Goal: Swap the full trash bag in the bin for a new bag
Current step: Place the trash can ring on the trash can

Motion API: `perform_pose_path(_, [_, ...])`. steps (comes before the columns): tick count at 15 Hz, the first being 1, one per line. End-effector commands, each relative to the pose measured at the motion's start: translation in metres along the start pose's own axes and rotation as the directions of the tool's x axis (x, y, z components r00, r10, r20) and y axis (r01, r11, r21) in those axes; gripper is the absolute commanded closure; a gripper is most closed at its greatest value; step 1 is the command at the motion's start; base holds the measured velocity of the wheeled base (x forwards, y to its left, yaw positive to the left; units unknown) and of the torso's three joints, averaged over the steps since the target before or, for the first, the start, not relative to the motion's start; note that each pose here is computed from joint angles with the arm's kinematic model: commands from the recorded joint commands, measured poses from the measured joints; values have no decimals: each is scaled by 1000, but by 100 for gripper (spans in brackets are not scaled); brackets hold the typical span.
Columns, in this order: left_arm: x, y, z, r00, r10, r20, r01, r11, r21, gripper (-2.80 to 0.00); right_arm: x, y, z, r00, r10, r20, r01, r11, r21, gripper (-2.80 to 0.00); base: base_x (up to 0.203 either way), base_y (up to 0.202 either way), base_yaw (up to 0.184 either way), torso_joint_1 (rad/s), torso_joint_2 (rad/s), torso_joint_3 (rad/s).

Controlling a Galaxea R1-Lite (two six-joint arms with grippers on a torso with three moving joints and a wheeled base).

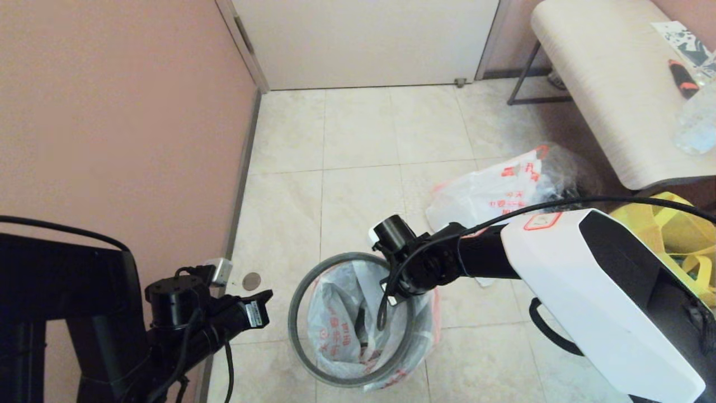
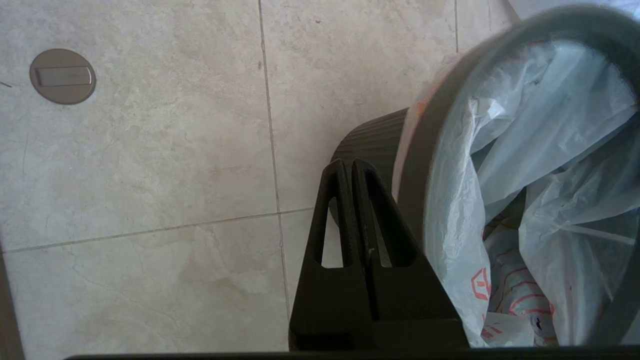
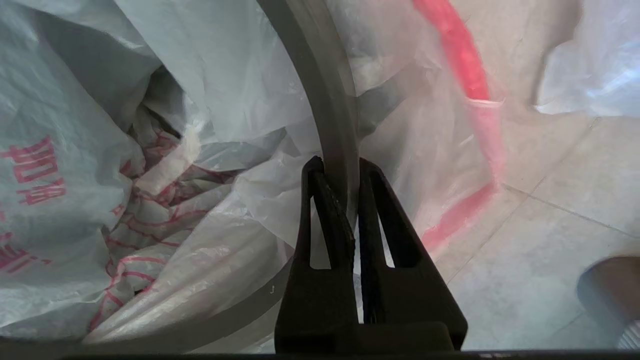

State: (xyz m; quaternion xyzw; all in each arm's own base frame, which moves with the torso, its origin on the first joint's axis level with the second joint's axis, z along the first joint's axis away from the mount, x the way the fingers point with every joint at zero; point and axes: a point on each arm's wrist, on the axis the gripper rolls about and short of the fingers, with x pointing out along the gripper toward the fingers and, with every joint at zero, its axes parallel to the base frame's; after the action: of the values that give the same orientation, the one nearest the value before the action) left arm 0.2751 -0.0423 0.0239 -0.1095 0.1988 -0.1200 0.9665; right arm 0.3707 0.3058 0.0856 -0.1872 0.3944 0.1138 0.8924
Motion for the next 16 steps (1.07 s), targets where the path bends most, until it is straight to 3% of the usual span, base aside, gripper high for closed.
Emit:
perform_pose_path(1, [0,0,1,1000,-1,8,1,1000,0,0,-13,-1,5,1000,-7,22,7,1000,4,0,0,0,0,0,0,0])
perform_pose_path(5, [0,0,1,1000,-1,8,1,1000,0,0,-26,-7,-6,998,-66,-5,66,998,-13,0,0,0,0,0,0,0])
perform_pose_path(8, [1,0,1,1000,-1,10,1,1000,0,0,-8,-7,-15,996,-80,-48,78,997,-24,0,0,0,0,0,0,0])
perform_pose_path(16, [1,0,1,1000,0,9,0,1000,-1,0,14,-10,-13,994,-93,-51,92,996,-23,0,0,0,0,0,0,0])
